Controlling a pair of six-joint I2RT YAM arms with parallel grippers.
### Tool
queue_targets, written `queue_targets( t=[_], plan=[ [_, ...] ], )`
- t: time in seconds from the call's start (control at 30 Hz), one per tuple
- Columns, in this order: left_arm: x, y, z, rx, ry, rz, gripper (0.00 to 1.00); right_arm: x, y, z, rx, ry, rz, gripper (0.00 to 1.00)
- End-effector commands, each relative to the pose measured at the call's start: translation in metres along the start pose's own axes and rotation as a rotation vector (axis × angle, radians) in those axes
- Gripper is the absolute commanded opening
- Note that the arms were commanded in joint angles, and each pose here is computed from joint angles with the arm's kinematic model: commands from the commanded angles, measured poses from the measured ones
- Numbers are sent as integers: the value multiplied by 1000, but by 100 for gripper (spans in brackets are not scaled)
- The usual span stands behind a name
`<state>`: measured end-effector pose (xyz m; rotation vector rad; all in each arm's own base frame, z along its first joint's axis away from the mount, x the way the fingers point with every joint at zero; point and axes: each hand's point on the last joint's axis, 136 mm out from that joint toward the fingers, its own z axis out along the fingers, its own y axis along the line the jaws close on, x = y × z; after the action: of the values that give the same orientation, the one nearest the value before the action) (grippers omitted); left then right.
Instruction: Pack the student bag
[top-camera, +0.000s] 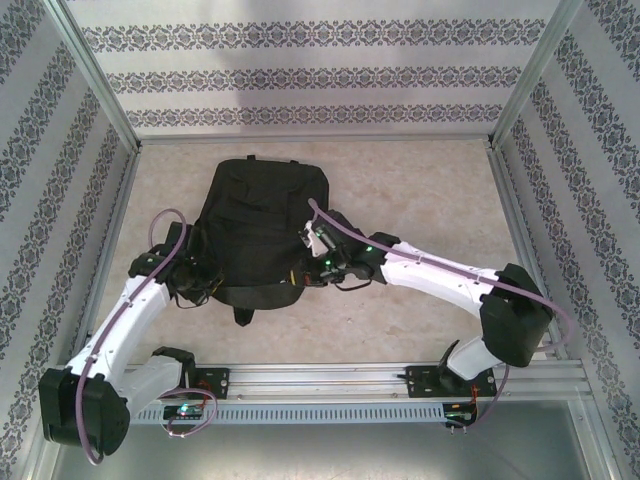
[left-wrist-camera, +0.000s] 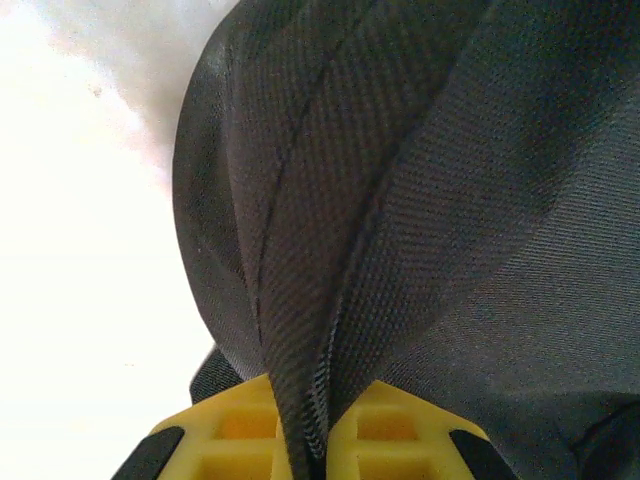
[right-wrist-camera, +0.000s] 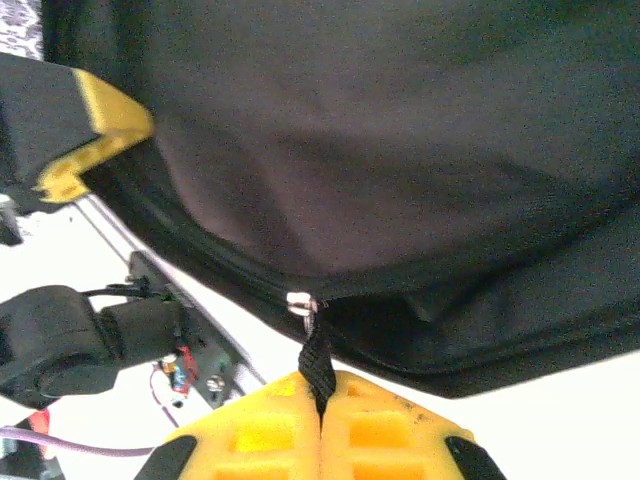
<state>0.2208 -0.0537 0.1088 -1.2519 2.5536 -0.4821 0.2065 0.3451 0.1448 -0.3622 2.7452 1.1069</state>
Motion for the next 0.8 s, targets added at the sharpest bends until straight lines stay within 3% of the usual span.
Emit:
queue_targets(
  t=[0.0, 0.17, 0.33, 0.63, 0.67, 0.73, 0.77],
  plan=[
    [-24, 5, -22, -47, -134, 59, 3, 0, -24, -17, 83, 13, -55, 0],
    [-31, 5, -29, -67, -170, 112, 2, -27, -62, -29, 118, -49, 8, 0],
    [-31, 4, -29, -66, -166, 165, 1, -64, -74, -36, 94, -115, 24, 0],
    [-27, 3, -25, -56, -147, 224, 0, -107, -106, -40, 205, -154, 61, 0],
    [-26, 0, -24, -41, -139, 229, 0, -108, -107, -40, 197, -160, 71, 2],
    [-22, -8, -20, 0, -112, 242, 0, -108, -104, -43, 188, -179, 71, 30],
    [-19, -13, -17, 23, -92, 249, 0, -106, -103, -46, 184, -192, 66, 38]
  ],
)
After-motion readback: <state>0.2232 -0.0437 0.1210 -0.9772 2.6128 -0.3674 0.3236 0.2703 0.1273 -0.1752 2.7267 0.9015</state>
